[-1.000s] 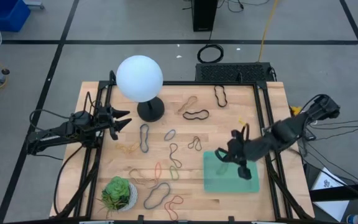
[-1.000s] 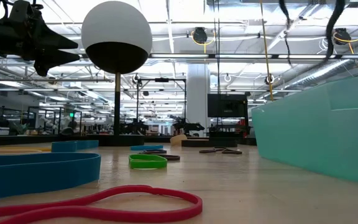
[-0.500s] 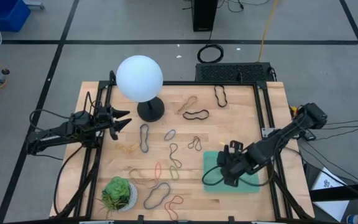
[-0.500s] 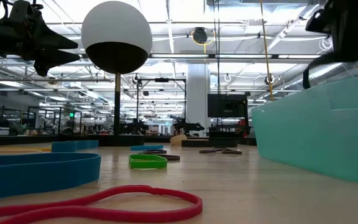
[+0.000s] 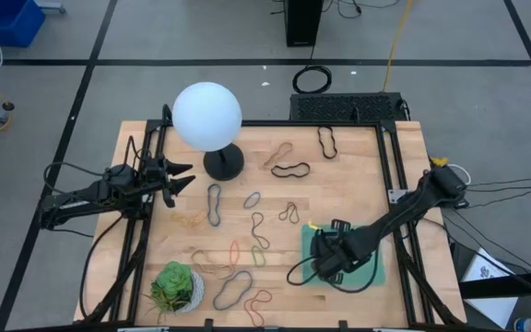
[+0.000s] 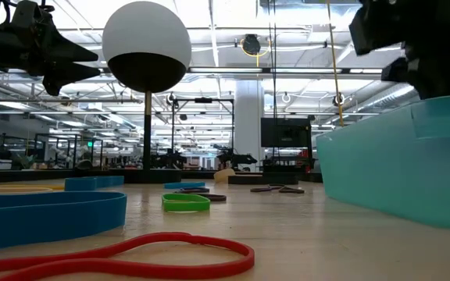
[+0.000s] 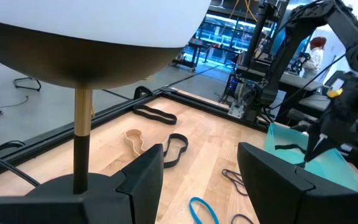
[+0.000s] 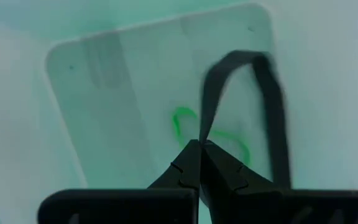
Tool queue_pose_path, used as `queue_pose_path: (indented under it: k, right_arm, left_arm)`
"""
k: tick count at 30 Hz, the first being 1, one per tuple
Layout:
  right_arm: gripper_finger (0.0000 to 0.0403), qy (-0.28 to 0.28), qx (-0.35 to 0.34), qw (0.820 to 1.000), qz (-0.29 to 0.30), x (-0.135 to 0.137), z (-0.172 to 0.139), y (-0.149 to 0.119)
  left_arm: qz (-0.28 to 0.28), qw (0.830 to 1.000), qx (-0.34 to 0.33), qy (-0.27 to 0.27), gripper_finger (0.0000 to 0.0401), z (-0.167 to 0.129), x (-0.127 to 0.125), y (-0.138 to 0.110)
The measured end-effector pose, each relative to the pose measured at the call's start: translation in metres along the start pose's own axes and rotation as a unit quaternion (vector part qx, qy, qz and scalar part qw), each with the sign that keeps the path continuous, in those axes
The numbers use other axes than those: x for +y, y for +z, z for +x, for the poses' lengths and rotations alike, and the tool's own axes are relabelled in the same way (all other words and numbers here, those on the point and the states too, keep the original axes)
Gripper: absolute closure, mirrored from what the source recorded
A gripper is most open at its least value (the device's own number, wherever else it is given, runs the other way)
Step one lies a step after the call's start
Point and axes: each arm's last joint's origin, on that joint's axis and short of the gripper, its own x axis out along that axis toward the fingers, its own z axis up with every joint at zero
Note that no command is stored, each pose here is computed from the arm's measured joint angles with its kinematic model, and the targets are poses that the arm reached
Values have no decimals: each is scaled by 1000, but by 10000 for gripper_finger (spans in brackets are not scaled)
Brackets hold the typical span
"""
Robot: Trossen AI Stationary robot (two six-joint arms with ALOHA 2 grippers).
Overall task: Pick and place rubber bands into bin
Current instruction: Put the bottom right black rubber band into the green bin
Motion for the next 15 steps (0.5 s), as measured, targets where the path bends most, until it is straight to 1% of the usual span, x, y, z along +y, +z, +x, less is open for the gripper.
queue_pose_path:
  k: [3,7,12,15]
  right_arm:
    - [403,16,-3,1000,4,-1,13,-2]
    - [403,20,-3,1000,9,-7,24,-6]
    - [401,5,12,1000,15,-17,37,-10]
    - [392,-3,20,1000,18,-22,42,-13]
  left_arm:
    - [0,1000,0,0,189,0,0,0]
    - [-1,1000,0,0,189,0,0,0]
    - [-1,1000,1,0,189,0,0,0]
    - [-1,1000,1,0,189,0,0,0]
